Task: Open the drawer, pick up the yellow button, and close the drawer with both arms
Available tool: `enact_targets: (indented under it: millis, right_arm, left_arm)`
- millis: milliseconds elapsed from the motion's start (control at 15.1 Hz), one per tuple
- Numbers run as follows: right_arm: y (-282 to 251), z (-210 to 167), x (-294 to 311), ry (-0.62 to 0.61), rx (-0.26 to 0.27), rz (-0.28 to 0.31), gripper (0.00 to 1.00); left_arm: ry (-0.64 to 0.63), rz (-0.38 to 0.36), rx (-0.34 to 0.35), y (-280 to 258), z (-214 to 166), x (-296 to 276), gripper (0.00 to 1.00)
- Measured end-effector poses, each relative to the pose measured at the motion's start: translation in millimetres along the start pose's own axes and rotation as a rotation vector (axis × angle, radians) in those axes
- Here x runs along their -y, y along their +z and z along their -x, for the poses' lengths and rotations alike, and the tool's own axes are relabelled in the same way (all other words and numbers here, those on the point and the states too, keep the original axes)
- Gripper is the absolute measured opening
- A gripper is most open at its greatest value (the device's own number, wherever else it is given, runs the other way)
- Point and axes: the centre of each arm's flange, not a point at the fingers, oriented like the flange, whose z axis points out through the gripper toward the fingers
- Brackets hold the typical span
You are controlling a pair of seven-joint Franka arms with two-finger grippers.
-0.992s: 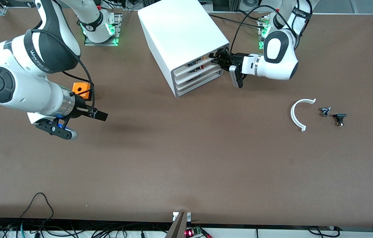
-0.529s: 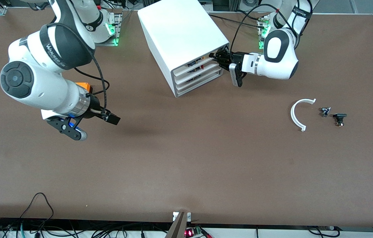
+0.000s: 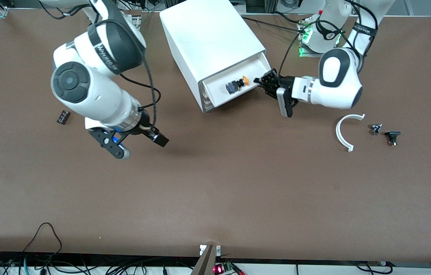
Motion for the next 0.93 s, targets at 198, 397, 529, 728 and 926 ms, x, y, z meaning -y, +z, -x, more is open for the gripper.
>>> enact_targets:
  millis: [198, 397, 529, 728, 926]
  right_arm:
    - [5, 26, 14, 0.071, -0.007, -0.028, 1.00]
    - [20, 61, 34, 0.160, -0.005, -0.058, 1.00]
    - [36, 88, 49, 0.216, 0.001, -0.070, 1.00]
    - [54, 115, 68, 0.293, 0.013, -0.091, 1.00]
    - [62, 138, 77, 0.334, 0.022, -0.102, 1.00]
  left_arm:
    - [0.015, -0.017, -0.008, -26, -19, 19, 0.14]
    - [0.024, -0.042, -0.004, -44, -31, 29, 0.19]
    - [0.040, -0.075, 0.015, -49, -33, 33, 0.34]
    - [-0.015, -0.088, 0.070, -64, -41, 23, 0.61]
    - [-0.177, -0.131, 0.164, -95, -55, -4, 0.88]
